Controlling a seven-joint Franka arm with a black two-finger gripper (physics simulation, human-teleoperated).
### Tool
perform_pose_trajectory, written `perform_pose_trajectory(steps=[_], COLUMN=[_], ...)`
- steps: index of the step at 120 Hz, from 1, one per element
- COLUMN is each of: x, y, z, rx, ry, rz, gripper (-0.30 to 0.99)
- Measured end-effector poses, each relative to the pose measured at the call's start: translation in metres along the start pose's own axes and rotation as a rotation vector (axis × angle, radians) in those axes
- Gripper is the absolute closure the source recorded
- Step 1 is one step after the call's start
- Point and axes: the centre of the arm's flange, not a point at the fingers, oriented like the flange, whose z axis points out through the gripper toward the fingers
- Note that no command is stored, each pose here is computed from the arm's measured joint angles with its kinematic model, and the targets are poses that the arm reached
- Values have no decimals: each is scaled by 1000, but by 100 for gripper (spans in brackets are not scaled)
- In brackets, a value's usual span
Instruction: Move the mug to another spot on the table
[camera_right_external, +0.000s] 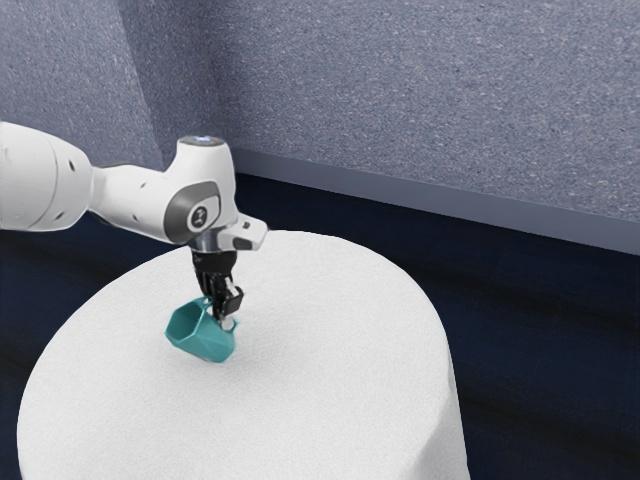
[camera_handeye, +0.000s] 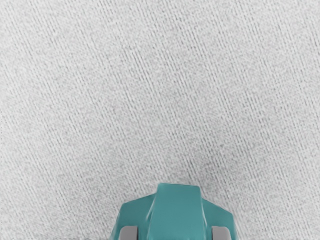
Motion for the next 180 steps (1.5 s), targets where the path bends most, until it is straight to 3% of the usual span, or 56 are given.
perform_pose_trajectory(steps=[52, 77, 106, 132, 159, 172, 180], x=[-5, -5, -4, -2, -6, -11, -17], y=[-10, -9, -9, -8, -6, -2, 3], z=[24, 28, 26, 10, -50, -97, -155], rx=[-6, -27, -31, -33, -23, -22, -5], ry=[-39, -41, -34, 2, 113, 169, 208], rz=[-37, -31, -13, -4, 13, 29, 55], gripper=[72, 31, 12, 6, 3, 2, 2])
